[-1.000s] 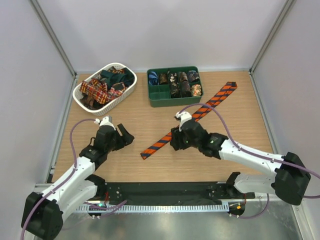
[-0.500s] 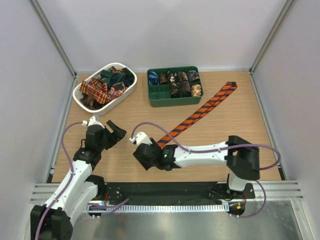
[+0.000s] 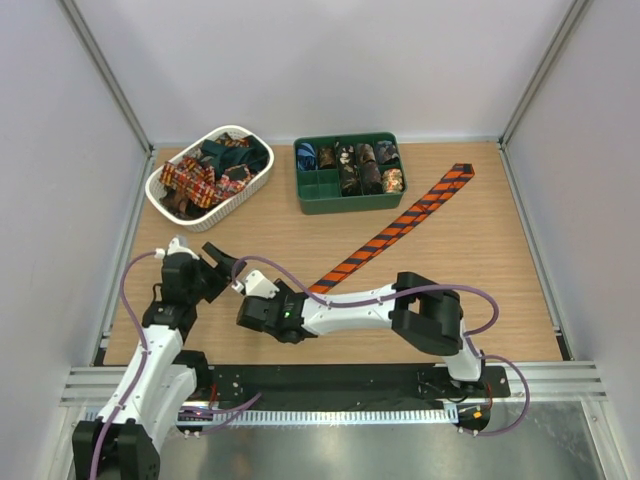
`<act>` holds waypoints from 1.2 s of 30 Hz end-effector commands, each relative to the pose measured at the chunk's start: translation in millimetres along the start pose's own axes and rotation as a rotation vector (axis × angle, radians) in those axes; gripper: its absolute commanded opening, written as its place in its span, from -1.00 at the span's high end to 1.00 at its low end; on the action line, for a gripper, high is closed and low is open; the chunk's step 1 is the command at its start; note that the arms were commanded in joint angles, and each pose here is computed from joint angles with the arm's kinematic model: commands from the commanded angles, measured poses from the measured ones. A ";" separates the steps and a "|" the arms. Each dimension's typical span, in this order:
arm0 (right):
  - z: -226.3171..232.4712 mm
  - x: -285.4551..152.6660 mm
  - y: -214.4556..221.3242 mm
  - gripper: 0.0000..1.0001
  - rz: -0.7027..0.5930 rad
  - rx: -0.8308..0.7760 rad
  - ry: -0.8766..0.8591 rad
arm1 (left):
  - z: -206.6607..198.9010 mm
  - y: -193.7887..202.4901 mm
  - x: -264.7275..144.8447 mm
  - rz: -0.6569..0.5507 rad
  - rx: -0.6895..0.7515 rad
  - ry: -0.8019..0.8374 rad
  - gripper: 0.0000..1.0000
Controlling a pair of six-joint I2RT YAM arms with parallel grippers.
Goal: Roll the ties
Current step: Roll the tie
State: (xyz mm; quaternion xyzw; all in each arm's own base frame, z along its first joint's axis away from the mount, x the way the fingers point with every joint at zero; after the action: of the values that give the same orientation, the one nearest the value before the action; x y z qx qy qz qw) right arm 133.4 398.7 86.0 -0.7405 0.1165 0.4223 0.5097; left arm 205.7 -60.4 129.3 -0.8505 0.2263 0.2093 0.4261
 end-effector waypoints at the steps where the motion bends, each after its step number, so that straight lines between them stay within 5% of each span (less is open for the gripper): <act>1: -2.7 0.4 -12.8 -0.26 -0.044 0.003 0.085 | -5.9 -0.4 -1.8 0.002 -0.008 0.056 -0.62; 10: -0.6 13.2 -5.5 -0.03 -0.018 -0.049 0.133 | -4.9 -1.8 -1.9 -0.015 -0.006 0.051 -0.62; 18: 1.6 22.6 7.2 0.94 0.021 -0.059 0.114 | -3.0 0.1 -1.0 -0.017 0.006 0.050 -0.60; 36: -48.2 -16.2 -20.3 0.98 0.133 0.431 -0.595 | -24.8 13.8 9.7 -0.044 0.181 0.202 -0.60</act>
State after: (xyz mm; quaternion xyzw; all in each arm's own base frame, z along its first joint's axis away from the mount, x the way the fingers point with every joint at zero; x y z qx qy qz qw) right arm 166.0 350.0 92.7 -0.5505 0.1498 0.5521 0.6081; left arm 204.4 -80.1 117.0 -0.8378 0.2693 0.1533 0.4494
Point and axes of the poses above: each gripper's point midway between its finger pads, its own x axis out along the fingers, its own z axis along the line the jaws close on, y = z × x, the point moved 6 cm from there along -x, back along the fingers, and after that the axes turned 14 degrees about x, right-handed, at the moved point
